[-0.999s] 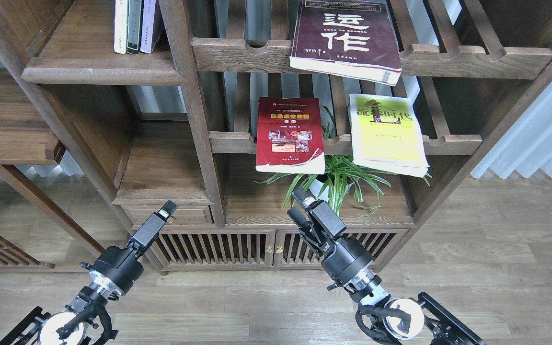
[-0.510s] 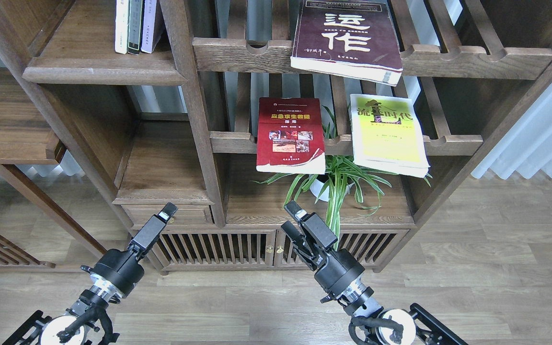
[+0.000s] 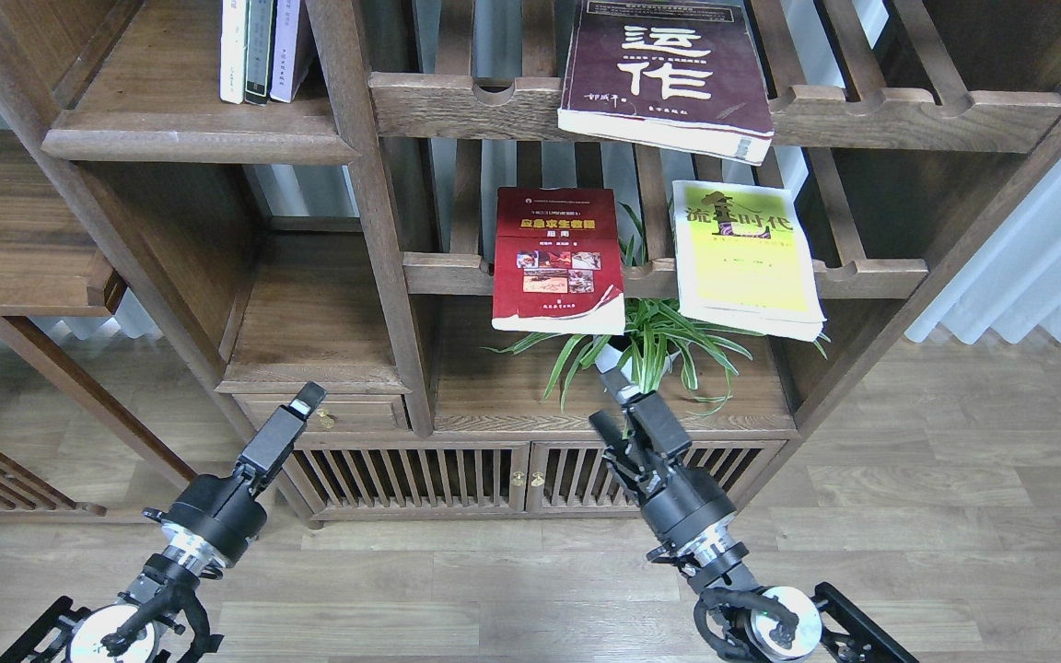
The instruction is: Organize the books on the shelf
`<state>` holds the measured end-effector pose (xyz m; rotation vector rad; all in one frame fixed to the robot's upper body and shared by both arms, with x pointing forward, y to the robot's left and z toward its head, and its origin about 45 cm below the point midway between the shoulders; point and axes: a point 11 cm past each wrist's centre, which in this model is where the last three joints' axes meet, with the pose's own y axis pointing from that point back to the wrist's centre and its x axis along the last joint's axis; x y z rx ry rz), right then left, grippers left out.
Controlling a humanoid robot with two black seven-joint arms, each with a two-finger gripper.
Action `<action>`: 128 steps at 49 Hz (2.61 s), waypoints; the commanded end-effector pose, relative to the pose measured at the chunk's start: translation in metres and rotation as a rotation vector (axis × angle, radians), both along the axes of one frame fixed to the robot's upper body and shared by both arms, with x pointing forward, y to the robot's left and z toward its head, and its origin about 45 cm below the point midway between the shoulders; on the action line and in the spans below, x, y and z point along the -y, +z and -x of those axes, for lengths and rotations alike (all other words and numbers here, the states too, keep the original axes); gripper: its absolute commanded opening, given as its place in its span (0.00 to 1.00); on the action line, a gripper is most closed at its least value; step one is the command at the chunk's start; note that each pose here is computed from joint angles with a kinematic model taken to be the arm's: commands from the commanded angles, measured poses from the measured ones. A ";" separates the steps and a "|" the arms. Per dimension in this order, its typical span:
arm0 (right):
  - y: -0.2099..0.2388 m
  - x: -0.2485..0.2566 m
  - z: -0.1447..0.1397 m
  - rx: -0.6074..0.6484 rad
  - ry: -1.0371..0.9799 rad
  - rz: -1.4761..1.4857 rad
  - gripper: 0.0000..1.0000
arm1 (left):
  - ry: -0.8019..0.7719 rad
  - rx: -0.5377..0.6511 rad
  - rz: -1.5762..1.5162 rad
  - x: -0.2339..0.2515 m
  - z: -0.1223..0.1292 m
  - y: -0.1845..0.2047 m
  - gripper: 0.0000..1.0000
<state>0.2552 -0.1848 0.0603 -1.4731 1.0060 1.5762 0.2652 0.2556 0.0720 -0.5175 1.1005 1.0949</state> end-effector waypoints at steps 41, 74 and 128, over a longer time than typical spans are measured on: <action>-0.008 0.012 -0.001 -0.028 -0.047 0.003 0.99 | 0.037 0.019 0.007 -0.010 -0.006 0.006 1.00; 0.009 0.050 -0.046 0.033 -0.172 0.024 0.99 | 0.083 0.017 0.057 -0.017 -0.011 0.009 1.00; 0.017 0.109 -0.099 -0.132 -0.476 0.013 0.50 | 0.130 0.036 0.066 -0.025 -0.015 0.012 1.00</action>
